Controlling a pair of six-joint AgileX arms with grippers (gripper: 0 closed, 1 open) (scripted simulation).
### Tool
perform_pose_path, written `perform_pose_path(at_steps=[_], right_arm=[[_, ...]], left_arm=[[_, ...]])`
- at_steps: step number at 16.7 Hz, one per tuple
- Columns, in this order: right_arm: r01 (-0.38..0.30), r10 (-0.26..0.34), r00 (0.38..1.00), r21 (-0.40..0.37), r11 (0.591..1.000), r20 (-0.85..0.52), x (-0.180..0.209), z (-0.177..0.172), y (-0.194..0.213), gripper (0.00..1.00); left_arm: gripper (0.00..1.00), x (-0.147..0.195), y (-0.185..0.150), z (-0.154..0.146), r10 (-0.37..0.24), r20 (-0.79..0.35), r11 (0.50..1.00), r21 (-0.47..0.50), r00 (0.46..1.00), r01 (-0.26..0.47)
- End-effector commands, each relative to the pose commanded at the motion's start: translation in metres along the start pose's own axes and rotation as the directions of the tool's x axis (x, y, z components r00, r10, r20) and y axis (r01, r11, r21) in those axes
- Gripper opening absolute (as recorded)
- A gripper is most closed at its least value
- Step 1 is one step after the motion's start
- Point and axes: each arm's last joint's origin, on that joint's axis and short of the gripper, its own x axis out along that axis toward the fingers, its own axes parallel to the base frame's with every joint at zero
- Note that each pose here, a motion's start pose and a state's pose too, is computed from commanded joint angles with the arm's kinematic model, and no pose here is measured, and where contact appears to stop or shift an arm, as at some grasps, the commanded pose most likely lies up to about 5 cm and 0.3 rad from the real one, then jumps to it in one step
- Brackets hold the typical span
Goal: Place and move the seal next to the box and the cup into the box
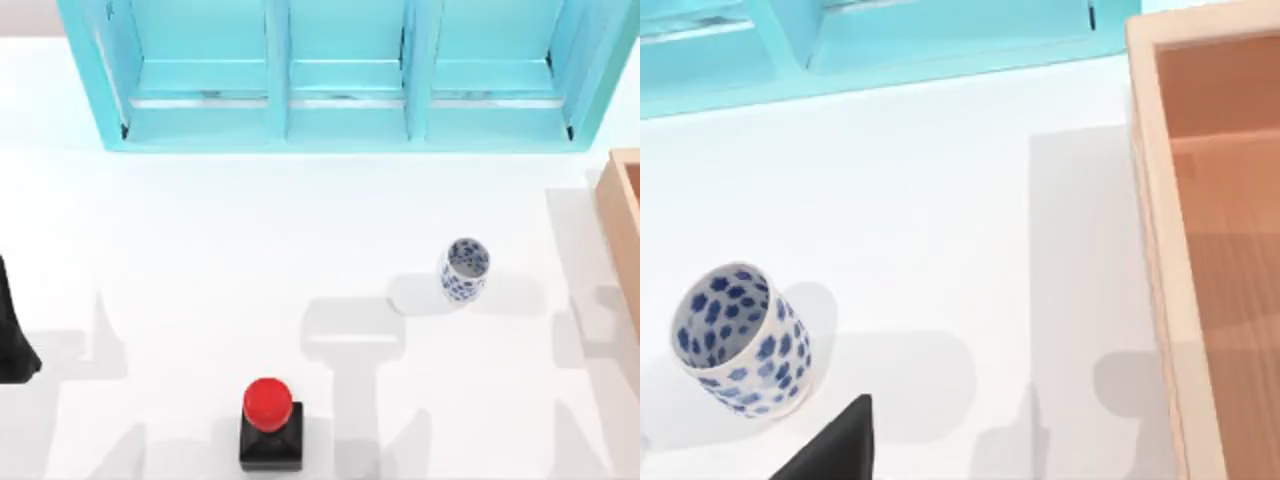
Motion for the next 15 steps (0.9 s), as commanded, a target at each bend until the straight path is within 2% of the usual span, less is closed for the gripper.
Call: perform_pose_path(at_steps=[3, 6, 9, 12, 15], right_arm=[[0.027, -0.007, 0.956, 0.065, 0.998, -0.294, 0.019, 0.018, 0.021, 1.0], [0.112, -0.055, 0.815, 0.064, 0.992, -0.577, 0.047, 0.03, 0.051, 1.0], [0.209, -0.148, 0.617, -0.02, 0.978, -0.773, 0.079, 0.032, 0.092, 1.0], [0.272, -0.254, 0.444, -0.141, 0.952, -0.859, 0.107, 0.027, 0.143, 1.0], [0.286, -0.328, 0.36, -0.231, 0.93, -0.874, 0.124, 0.018, 0.202, 1.0]], left_arm=[[1.0, 0.0, 0.0, 0.0, 0.0, 0.0, 1.0, 0.0, 1.0, 0.0], [1.0, 0.0, 0.0, 0.0, 0.0, 0.0, 1.0, 0.0, 1.0, 0.0], [1.0, 0.0, 0.0, 0.0, 0.0, 0.0, 1.0, 0.0, 1.0, 0.0], [1.0, 0.0, 0.0, 0.0, 0.0, 0.0, 1.0, 0.0, 1.0, 0.0], [1.0, 0.0, 0.0, 0.0, 0.0, 0.0, 1.0, 0.0, 1.0, 0.0]])
